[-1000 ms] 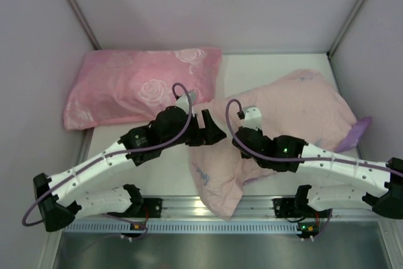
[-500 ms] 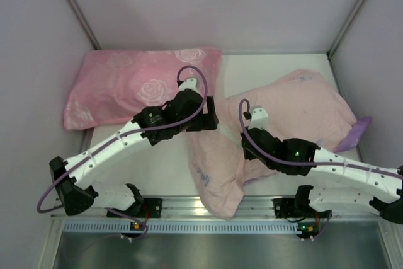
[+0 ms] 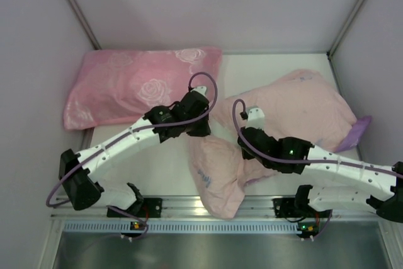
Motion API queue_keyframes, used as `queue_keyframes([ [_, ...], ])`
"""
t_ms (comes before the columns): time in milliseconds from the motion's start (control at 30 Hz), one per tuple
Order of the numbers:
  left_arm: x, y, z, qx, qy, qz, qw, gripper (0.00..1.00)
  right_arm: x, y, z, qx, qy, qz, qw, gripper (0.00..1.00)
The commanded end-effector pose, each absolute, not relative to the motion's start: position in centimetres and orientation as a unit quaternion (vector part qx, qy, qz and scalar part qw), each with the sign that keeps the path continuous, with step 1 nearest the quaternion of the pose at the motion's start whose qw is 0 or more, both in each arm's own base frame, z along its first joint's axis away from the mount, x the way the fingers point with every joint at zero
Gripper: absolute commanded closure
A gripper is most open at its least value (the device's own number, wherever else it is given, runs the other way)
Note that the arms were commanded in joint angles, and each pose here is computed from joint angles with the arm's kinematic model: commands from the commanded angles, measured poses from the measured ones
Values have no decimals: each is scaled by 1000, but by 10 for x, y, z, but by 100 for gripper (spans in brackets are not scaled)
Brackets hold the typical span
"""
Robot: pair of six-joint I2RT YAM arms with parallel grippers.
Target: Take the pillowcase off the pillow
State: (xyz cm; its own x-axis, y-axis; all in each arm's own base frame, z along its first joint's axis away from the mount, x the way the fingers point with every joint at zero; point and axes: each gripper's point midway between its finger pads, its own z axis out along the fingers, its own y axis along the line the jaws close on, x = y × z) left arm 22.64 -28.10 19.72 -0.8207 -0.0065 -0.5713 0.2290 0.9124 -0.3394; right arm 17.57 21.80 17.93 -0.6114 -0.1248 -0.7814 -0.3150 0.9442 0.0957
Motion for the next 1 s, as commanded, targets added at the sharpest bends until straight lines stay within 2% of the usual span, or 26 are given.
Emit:
queue_keyframes([
  [0, 191, -304, 226, 105, 895, -337, 274, 100, 185, 225, 182, -109, 889, 124, 427, 100],
  [33, 172, -306, 240, 122, 878, -382, 261, 100, 186, 227, 179, -105, 891, 128, 423, 100],
  [267, 97, -284, 222, 160, 836, -488, 191, 100, 198, 235, 163, -89, 899, 149, 403, 100],
  [400, 72, -262, 169, 141, 852, -482, 149, 100, 205, 245, 151, -90, 905, 159, 385, 100],
  [667, 64, -230, 90, 56, 895, -425, 124, 100, 251, 185, 165, -2, 901, 135, 413, 100],
  [767, 71, -228, 83, 38, 901, -410, 136, 100, 245, 188, 169, -23, 900, 160, 406, 100],
  [967, 98, -232, 69, 14, 918, -363, 163, 100, 205, 200, 135, -54, 912, 206, 350, 100],
])
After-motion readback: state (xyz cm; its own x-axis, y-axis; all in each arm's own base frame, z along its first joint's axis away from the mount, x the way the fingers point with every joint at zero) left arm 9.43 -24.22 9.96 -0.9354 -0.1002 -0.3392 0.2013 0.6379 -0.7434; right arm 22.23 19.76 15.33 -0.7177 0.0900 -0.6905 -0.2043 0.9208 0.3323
